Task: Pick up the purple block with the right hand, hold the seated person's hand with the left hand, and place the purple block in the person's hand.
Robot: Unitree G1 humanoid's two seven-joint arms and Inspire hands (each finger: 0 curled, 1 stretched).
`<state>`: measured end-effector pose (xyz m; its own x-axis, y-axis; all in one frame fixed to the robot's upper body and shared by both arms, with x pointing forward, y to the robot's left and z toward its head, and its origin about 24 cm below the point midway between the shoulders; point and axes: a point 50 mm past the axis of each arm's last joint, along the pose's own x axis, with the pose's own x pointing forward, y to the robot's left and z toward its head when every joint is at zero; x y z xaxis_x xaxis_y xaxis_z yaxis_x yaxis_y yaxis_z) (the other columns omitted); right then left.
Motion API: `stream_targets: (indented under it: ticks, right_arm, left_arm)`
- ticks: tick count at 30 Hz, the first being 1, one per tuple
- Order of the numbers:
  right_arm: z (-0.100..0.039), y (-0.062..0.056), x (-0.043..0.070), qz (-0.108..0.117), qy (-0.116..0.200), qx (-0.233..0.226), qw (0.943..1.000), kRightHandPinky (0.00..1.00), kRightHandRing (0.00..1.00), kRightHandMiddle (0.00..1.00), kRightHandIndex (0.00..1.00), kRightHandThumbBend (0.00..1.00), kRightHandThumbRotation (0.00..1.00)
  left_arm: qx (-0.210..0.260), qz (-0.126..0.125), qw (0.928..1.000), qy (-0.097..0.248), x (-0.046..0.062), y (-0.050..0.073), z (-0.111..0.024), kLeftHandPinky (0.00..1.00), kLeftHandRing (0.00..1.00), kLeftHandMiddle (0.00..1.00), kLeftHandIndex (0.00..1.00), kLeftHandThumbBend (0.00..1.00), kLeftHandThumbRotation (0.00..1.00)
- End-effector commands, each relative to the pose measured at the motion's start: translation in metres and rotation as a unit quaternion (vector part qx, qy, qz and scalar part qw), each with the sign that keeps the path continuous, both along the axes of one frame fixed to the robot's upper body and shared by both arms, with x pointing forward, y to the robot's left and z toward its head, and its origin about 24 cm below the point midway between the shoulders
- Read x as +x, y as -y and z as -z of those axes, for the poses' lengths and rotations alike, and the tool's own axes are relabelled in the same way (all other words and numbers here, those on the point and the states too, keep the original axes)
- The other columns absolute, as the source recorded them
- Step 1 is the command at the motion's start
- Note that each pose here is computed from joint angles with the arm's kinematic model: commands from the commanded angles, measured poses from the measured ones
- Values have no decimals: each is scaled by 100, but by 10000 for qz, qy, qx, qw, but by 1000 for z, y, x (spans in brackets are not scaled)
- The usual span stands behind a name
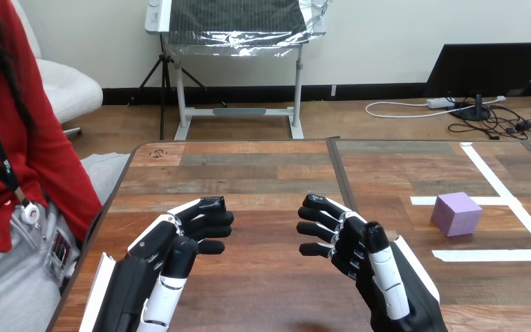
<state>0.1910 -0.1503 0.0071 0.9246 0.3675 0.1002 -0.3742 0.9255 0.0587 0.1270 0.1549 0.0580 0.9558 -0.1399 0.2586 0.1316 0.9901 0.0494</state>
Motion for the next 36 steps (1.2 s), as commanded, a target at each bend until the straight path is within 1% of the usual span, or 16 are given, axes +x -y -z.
stream_targets:
  ticks: [1,15,21,24,27,28,30,31,33,36]
  right_arm:
    - [-18,0,14,-34,423,20,9991,75,83,85,85,70,100]
    - [-18,-1,16,-55,417,-5,9991,75,83,85,85,70,100]
    - [-19,0,23,-68,416,-67,9991,75,84,85,85,72,100]
    - [-19,1,29,-98,425,-98,9990,76,84,86,85,72,100]
    - [-20,3,37,-152,397,-236,9988,77,85,86,85,75,100]
    - [-21,4,42,-164,419,-352,9984,77,85,87,85,75,100]
    - [-22,6,46,-172,450,-480,9977,77,85,87,86,76,100]
    - [-23,7,51,-167,503,-613,9967,78,85,87,86,76,100]
    - [-24,8,56,-159,563,-748,9955,77,85,87,86,77,100]
    - [-28,11,71,-111,695,-1073,9917,76,83,86,85,78,100]
  left_arm:
    - [-37,-37,9993,380,9,2,-8,67,72,72,73,56,91]
    - [-10,-37,9993,359,10,2,-9,67,72,72,73,56,92]
    - [7,-44,9993,379,10,2,-9,66,72,72,73,55,92]
    - [10,-41,9993,367,11,2,-9,66,72,72,73,55,92]
    - [29,-35,9993,360,11,1,-8,66,72,72,73,55,92]
    - [31,-34,9993,358,11,1,-8,66,72,72,73,56,92]
    - [32,-33,9994,357,12,1,-8,66,72,72,73,56,92]
    - [39,-34,9993,362,12,1,-8,66,72,72,73,56,92]
    - [50,-37,9993,369,12,1,-8,66,72,72,73,56,92]
    - [53,-21,9993,369,12,1,-8,66,72,72,73,56,93]
